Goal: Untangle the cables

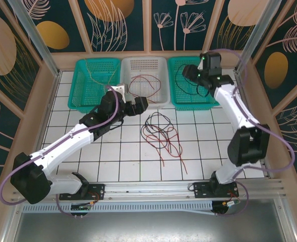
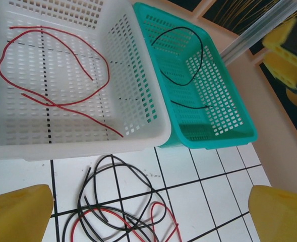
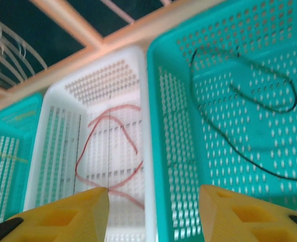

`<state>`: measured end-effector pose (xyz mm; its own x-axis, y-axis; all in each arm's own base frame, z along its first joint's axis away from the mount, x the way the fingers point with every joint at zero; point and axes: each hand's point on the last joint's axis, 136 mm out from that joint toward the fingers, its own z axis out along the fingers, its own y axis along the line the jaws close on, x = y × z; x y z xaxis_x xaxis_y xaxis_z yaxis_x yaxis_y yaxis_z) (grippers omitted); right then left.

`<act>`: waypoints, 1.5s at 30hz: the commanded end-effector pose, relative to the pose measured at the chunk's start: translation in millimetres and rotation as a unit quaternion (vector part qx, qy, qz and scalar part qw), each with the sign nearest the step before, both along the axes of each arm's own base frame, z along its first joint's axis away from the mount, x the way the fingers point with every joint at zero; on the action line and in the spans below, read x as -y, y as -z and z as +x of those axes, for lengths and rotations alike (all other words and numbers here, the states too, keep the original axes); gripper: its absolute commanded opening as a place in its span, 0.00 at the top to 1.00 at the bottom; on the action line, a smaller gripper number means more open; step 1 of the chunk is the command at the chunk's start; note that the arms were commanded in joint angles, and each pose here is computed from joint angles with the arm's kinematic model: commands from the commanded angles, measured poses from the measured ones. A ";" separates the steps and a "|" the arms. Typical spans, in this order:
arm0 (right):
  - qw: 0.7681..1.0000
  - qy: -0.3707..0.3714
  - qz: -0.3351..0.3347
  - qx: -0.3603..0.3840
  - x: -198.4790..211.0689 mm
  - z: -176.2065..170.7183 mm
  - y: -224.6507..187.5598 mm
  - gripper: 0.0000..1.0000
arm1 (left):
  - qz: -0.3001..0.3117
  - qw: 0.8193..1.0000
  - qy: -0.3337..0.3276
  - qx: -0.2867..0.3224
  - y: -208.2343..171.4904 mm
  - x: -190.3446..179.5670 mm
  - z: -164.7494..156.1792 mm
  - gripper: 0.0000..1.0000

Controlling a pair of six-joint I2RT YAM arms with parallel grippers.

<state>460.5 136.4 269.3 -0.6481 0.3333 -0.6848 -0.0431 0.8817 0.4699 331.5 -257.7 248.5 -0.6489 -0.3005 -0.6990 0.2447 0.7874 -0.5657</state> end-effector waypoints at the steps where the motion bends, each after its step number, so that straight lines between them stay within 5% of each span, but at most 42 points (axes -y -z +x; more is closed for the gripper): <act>1: 0.999 -0.030 -0.006 0.019 -29.4 -50.8 -7.9 0.50 | 0.013 0.999 0.006 -0.033 23.6 1.5 0.0 0.03; 8: 0.994 -0.084 -0.013 -0.072 -84.0 -159.0 84.7 0.49 | 0.014 0.997 0.026 -0.069 48.5 10.6 -2.9 0.12; 14: 0.980 -0.142 -0.014 -0.136 -122.6 -196.6 137.4 0.53 | 0.012 0.994 0.031 -0.102 68.6 11.7 -9.4 0.28; 21: 0.967 -0.095 -0.128 -0.201 -106.0 -190.1 190.6 0.61 | 0.018 0.990 0.030 -0.136 97.0 1.7 -24.3 0.40; 35: 0.952 -0.080 -0.170 -0.241 -93.0 -187.7 223.6 0.79 | 0.014 0.988 0.043 -0.145 106.8 4.5 -29.7 0.54; 45: 0.949 -0.225 -0.113 -0.191 -168.8 -215.1 188.8 0.60 | 0.019 0.984 0.014 -0.177 130.0 -6.5 -34.6 0.62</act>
